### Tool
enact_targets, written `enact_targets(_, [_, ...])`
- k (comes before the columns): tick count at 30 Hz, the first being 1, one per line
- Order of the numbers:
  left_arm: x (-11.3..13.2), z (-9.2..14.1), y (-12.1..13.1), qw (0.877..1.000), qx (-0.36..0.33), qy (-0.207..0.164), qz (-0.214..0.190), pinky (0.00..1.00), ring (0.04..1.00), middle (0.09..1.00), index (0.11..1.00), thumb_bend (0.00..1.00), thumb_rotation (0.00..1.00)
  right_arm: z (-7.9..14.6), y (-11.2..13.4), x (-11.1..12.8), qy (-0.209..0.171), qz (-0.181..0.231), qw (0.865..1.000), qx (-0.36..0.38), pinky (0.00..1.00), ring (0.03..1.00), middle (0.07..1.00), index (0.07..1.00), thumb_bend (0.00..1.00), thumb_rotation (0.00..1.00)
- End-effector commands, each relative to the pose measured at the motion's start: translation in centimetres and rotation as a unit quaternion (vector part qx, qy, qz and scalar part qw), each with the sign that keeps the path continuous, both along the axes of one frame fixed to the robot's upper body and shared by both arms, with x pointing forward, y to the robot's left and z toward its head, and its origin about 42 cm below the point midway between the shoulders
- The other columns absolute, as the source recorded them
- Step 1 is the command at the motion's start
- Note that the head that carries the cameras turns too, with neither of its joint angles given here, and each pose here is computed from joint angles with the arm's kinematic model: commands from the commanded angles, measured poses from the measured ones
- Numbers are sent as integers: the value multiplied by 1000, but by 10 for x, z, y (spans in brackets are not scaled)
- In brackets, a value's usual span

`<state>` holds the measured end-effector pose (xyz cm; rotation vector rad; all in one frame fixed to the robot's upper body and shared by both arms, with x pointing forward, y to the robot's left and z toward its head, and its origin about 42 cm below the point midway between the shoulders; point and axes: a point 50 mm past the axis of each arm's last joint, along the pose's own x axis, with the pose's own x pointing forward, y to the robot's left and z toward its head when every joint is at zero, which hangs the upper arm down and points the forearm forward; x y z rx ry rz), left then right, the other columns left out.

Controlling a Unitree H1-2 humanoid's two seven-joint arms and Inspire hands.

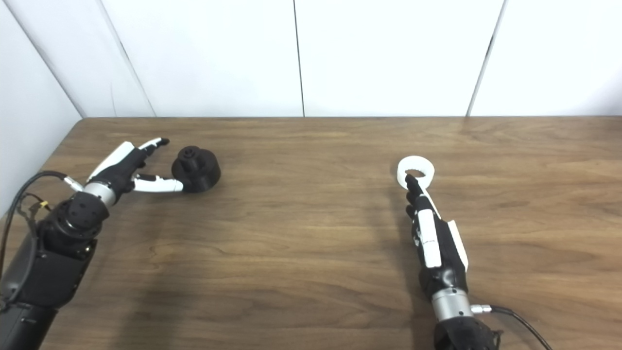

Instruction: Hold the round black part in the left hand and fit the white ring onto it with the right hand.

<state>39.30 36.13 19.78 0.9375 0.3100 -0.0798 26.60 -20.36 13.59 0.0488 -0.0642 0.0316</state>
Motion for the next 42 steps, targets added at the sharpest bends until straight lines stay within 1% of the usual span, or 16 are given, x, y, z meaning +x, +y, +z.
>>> enact_targets(1, [19,37,5,998,12,-61,-13,926,1000,990,927,1000,363,2,13,-8,-19,-10,999,32,996,984,972,925,612,1000])
enact_targets(4, [24,37,4,998,19,-61,-22,921,991,969,914,1000,374,2,12,-8,-18,-11,999,30,988,980,969,924,610,1000])
enact_targets(6, [27,39,3,998,21,-60,-25,911,997,977,933,1000,377,3,13,-8,-18,-11,999,32,991,981,970,926,611,1000])
enact_targets(9, [29,40,1,997,24,-60,-30,911,1000,978,938,1000,392,3,13,-9,-16,-13,999,34,990,979,970,927,611,1000])
enact_targets(11, [30,40,-1,997,27,-61,-33,921,1000,963,937,1000,393,3,14,-9,-15,-15,999,33,989,981,971,927,611,1000])
enact_targets(17, [32,39,-9,996,42,-61,-43,822,939,950,932,1000,410,3,14,-9,-18,-16,999,30,991,983,975,929,615,1000])
enact_targets(19, [33,38,-11,996,44,-61,-46,815,937,955,935,1000,417,3,14,-10,-18,-16,999,30,995,984,977,931,614,1000])
enact_targets(22, [34,36,-13,997,39,-58,-45,827,956,975,939,1000,406,3,14,-10,-18,-17,999,28,993,985,977,931,609,1000])
enact_targets(26, [36,36,-17,996,53,-57,-48,838,966,983,935,1000,420,3,14,-10,-18,-18,999,28,986,981,977,929,621,1000])
enact_targets(28, [36,35,-18,996,53,-56,-49,893,987,983,925,1000,424,3,14,-10,-18,-19,999,29,993,984,979,931,621,1000])
enact_targets(30, [37,33,-19,996,47,-51,-48,902,996,994,927,1000,409,4,14,-11,-18,-19,999,28,992,980,978,932,620,1000])
enact_targets(33, [37,32,-21,996,47,-51,-50,880,987,989,927,1000,398,4,15,-11,-18,-21,999,27,988,978,976,930,619,1000])
enact_targets(35, [36,31,-23,995,58,-53,-56,858,975,979,927,1000,410,4,15,-11,-19,-21,999,27,989,981,978,931,622,1000])
enact_targets(42, [38,26,-25,991,99,-52,-68,856,981,979,925,1000,443,4,15,-12,-19,-21,999,30,990,976,971,929,618,1000])
